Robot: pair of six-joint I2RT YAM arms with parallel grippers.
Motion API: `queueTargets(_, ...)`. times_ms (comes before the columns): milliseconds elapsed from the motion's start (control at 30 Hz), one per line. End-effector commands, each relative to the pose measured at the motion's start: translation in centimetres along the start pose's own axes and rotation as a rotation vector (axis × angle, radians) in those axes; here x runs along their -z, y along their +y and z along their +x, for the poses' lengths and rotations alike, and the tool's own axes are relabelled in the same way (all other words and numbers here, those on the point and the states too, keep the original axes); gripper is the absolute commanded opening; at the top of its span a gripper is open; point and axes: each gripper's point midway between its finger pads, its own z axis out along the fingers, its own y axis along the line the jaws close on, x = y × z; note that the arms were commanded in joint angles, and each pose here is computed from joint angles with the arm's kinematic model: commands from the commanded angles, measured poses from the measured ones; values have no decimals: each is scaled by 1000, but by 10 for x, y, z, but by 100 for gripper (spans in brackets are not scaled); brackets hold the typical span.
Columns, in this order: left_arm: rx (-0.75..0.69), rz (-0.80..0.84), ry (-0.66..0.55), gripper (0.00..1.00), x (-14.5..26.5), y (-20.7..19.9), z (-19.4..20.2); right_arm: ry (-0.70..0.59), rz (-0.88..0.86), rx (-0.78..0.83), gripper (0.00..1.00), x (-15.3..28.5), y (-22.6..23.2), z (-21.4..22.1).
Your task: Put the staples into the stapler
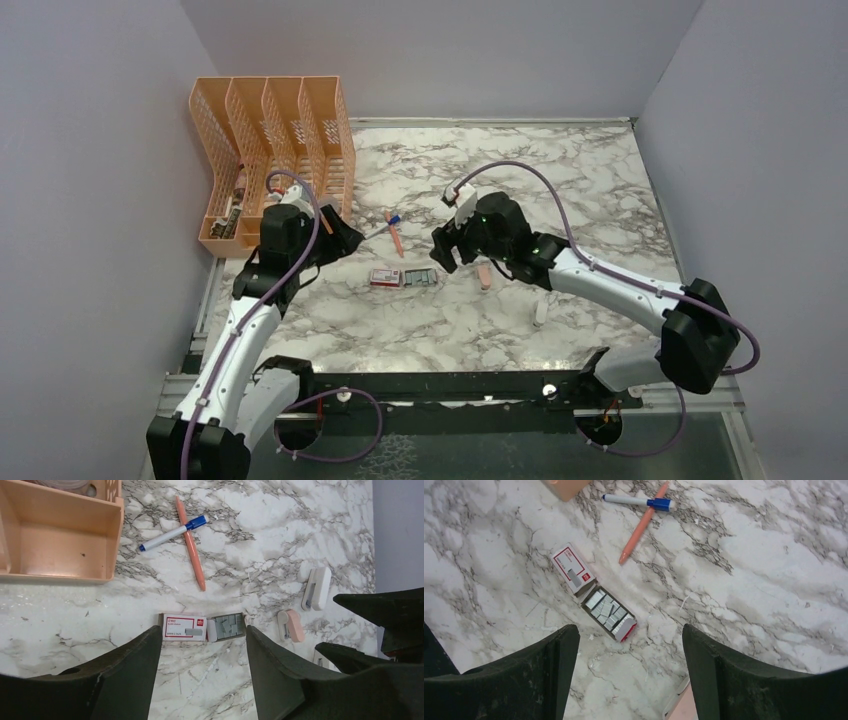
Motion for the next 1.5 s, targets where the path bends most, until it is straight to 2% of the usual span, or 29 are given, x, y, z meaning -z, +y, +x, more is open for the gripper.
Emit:
queueTargets(0, -49, -30, -70, 66, 20, 0, -14, 49, 195, -249, 82, 18, -20, 8)
queueTargets(67, -22, -34, -120, 69, 24, -3, -26, 102, 210, -308, 88, 22, -18, 19)
queueTargets(100, -15, -16, -134, 69, 24, -8, -30, 141, 222, -334, 97, 26, -18, 27)
queueTargets(133, -16, 11, -140, 70, 23, -13, -32, 161, 222, -359, 100, 28, -15, 33)
queueTargets(333, -62, 33, -150, 70, 18, -18, -38, 117, 82, -420, 99, 27, 10, 39)
queueTargets(433, -69, 25, -150, 70, 18, -16, -38, 109, 35, -558, 99, 22, 24, 36)
queueTargets(500, -75, -7, -149, 70, 14, -8, -37, 152, -56, -615, 98, 13, 43, 37)
queueTargets(533, -77, -22, -146, 70, 12, -4, -36, 206, -83, -649, 98, 6, 50, 44)
queueTargets(633, -68, -56, -144, 70, 8, 4, -35, 328, -8, -738, 92, -14, 55, 71)
queueTargets(700, -62, -67, -138, 70, 6, 6, -34, 375, 99, -705, 85, -25, 57, 87)
queueTargets(833, -79, -98, -130, 70, 4, 12, -33, 489, 331, -608, 84, -38, 54, 114)
queueTargets(933, -87, -144, -140, 70, 4, 20, -35, 555, 440, -577, 75, -41, 51, 130)
queueTargets(1033, -96, -166, -148, 70, 5, 22, -38, 576, 477, -558, 68, -42, 51, 139)
queueTargets(1200, -110, -195, -158, 70, 4, 27, -39, 588, 498, -535, 64, -46, 50, 145)
queueTargets(1467, -123, -206, -157, 70, 5, 28, -38, 542, 482, -515, 60, -77, 50, 136)
